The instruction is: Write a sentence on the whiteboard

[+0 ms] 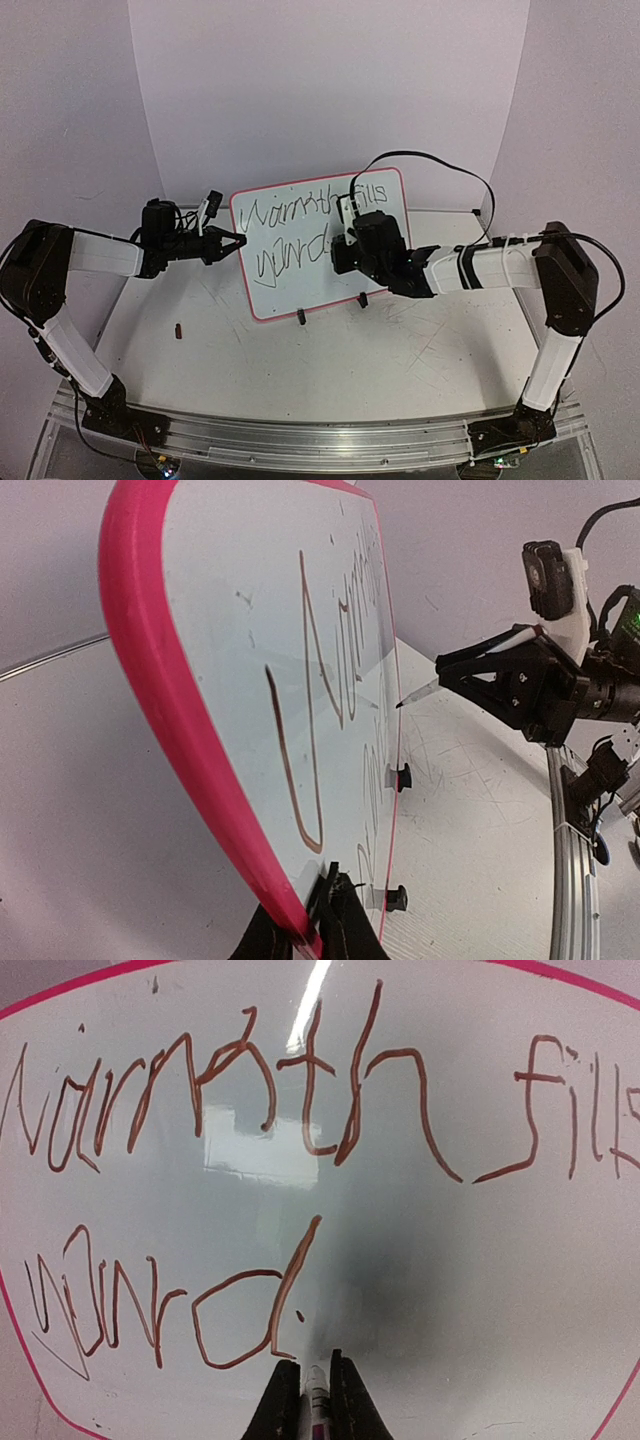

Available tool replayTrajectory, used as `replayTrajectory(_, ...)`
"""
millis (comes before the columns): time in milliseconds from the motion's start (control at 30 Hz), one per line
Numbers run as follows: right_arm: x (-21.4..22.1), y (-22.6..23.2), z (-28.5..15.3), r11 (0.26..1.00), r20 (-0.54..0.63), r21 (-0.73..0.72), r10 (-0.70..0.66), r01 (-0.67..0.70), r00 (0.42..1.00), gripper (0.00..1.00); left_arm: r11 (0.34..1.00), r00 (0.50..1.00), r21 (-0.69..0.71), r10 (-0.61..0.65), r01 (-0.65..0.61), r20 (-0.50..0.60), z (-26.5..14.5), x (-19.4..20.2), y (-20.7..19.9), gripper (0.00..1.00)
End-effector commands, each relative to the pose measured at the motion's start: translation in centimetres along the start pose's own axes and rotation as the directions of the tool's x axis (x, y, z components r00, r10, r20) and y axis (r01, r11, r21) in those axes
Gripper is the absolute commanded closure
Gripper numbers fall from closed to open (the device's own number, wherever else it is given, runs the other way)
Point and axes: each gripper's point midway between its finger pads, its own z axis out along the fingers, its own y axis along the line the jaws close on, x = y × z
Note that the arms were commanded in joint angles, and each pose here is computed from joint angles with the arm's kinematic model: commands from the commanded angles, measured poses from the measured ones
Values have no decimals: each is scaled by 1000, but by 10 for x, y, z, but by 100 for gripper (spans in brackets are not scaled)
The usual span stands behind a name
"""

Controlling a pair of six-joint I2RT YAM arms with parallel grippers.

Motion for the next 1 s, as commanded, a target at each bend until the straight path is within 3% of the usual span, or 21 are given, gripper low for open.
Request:
replayTrajectory(0,-41,-12,-19,999,88,-4,55,-55,995,100,984,994,-152,84,-94,-69,4,21,33,100)
replayTrajectory(467,-50,-25,7,997,112,57,40,-47,993,100,984,994,-152,85,-95,-69,4,20,32,100)
replayTrajectory(967,-38,-2,14,999,81,-26,43,-41,996,100,984,994,-153,86,-95,-69,4,20,32,100)
